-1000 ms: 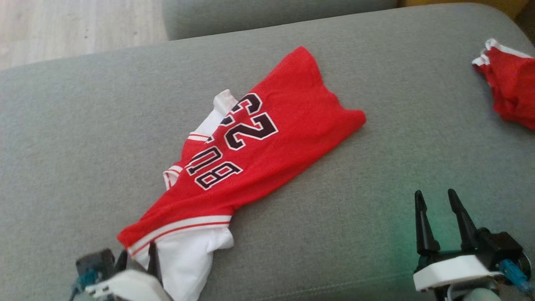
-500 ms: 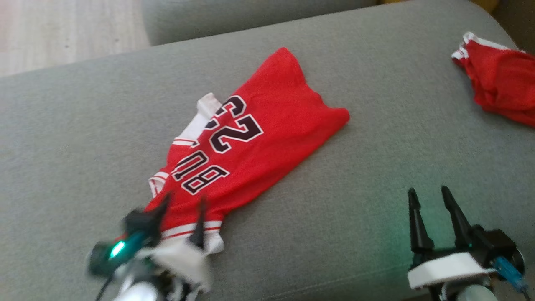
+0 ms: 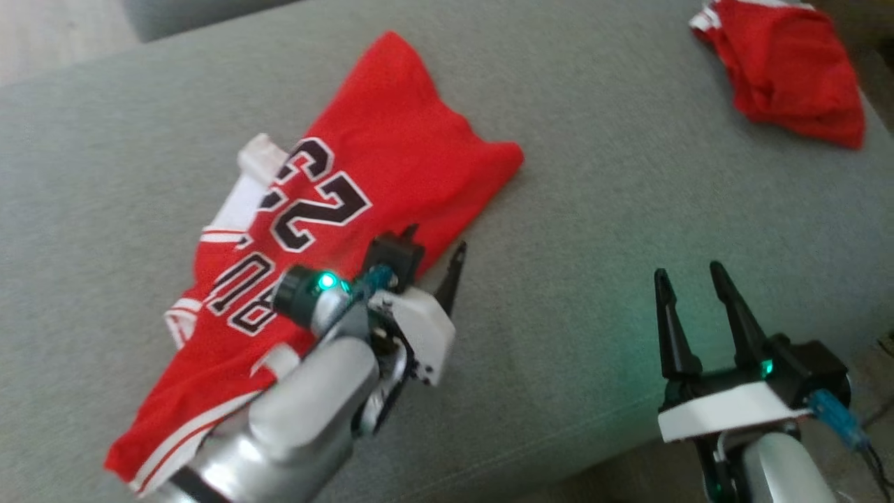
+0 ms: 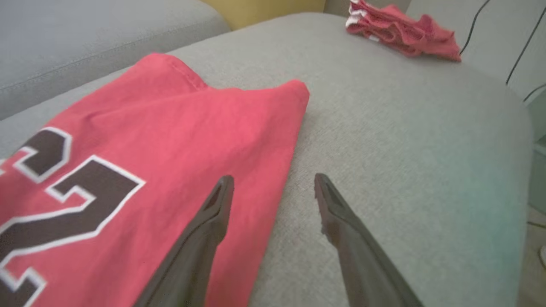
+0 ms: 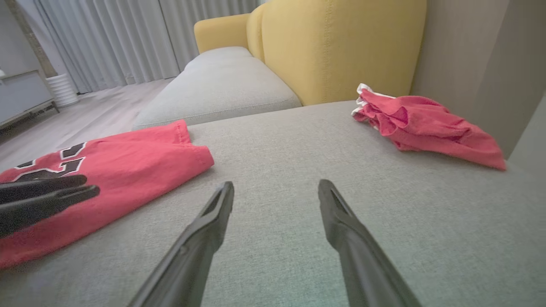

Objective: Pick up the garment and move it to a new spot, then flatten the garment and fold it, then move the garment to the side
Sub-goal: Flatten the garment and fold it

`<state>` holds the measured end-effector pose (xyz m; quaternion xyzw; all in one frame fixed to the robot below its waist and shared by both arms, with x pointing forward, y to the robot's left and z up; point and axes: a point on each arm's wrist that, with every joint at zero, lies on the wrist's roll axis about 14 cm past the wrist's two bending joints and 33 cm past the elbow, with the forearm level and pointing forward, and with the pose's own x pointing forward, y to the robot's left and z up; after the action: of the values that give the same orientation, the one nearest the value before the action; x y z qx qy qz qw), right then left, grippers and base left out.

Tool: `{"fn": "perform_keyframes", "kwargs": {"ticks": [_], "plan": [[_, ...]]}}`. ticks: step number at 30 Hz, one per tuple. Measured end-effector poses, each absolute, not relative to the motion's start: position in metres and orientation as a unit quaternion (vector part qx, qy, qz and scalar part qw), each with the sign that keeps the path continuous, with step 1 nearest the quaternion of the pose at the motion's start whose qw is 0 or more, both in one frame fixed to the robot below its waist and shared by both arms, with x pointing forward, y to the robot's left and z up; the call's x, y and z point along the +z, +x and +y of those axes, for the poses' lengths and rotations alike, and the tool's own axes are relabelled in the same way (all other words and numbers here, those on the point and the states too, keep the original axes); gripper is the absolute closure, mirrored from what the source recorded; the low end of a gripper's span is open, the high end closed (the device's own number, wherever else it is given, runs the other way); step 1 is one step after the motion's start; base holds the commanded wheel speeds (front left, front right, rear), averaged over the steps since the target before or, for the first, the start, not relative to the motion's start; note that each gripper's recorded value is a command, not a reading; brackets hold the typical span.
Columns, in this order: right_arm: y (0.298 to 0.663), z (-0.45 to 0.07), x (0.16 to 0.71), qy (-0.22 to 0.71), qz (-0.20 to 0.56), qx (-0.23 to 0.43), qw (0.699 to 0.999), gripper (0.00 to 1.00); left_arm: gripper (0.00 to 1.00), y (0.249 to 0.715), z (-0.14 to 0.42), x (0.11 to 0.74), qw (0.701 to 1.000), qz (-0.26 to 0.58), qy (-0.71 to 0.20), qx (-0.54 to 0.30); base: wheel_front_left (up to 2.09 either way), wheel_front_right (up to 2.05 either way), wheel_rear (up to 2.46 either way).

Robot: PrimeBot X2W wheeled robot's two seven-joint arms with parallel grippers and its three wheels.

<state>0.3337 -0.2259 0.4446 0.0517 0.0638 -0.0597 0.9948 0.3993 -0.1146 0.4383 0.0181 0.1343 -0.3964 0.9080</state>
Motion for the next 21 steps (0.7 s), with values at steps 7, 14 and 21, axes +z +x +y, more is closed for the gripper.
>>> {"fn": "perform_keyframes", "kwargs": {"ticks": [7,14,21], "plan": [[0.331,-0.241,0.438,0.043,0.077,-0.084,0.993,0.0,0.0,0.414,-0.134,0.399,0.89,0.166,0.065,-0.42,0.0,0.0,0.0],[0.327,-0.246,0.438,0.045,0.079,-0.094,0.991,0.0,1.0,0.425,-0.134,0.387,0.885,0.169,0.103,-0.421,0.0,0.0,0.0],[0.327,-0.249,0.445,0.047,0.066,-0.096,0.992,0.0,1.0,0.424,-0.139,0.413,0.887,0.164,0.033,-0.43,0.0,0.0,0.0]]}}
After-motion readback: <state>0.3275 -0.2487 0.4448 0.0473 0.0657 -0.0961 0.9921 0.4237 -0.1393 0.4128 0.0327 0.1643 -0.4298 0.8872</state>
